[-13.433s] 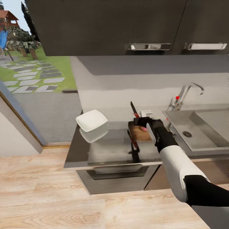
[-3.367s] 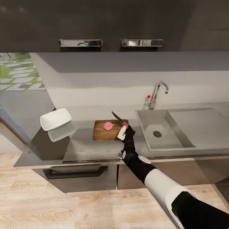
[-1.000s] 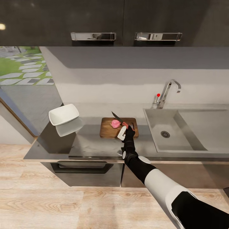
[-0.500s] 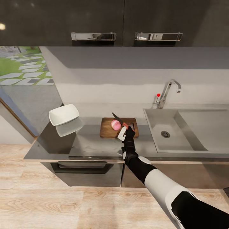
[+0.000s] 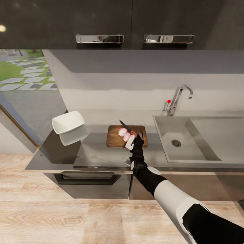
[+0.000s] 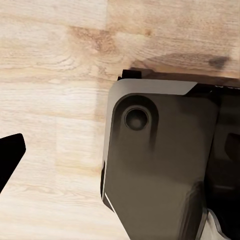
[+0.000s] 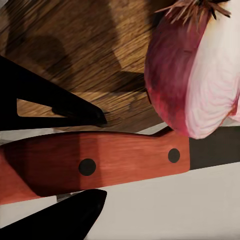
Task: In the kitchen, take the Vidalia onion out of the sink, dice it on the chopping board with the paring knife, put the diced onion into the bowl on the countertop, then place both the paring knife and the chopping board into the sink.
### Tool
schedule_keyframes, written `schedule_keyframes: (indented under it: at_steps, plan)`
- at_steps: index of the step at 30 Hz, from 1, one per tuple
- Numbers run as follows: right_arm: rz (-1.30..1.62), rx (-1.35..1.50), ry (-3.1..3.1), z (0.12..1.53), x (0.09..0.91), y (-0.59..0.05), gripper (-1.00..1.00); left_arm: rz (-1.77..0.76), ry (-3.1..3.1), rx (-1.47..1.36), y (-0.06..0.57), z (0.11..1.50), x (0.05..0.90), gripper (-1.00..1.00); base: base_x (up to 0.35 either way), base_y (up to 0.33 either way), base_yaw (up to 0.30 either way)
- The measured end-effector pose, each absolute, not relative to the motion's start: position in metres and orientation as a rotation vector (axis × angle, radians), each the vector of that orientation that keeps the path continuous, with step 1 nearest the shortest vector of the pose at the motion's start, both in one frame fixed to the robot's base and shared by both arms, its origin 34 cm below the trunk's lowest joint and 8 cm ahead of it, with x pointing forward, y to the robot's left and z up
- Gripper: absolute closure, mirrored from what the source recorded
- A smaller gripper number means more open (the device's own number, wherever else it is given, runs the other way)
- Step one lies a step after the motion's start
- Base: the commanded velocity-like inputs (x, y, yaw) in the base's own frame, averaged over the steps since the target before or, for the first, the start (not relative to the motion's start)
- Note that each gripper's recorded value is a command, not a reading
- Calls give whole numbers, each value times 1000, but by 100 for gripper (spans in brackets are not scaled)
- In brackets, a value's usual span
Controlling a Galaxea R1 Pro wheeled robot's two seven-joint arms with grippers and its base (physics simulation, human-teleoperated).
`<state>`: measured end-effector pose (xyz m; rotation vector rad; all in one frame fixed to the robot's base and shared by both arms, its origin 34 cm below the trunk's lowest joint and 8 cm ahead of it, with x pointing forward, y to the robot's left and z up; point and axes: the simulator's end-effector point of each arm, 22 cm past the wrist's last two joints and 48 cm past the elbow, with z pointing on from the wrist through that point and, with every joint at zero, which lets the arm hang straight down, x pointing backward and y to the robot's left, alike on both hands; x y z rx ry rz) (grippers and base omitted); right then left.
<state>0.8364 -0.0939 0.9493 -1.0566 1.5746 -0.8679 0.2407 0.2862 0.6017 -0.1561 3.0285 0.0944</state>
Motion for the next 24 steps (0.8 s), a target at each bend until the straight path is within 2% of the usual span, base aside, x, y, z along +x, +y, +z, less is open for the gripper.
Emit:
schedule_keyframes:
  at_steps: [24]
  plan:
    - [-868, -1057, 1574, 949, 836, -94, 100, 94, 3029, -156, 286, 602, 241, -100, 0, 0, 0]
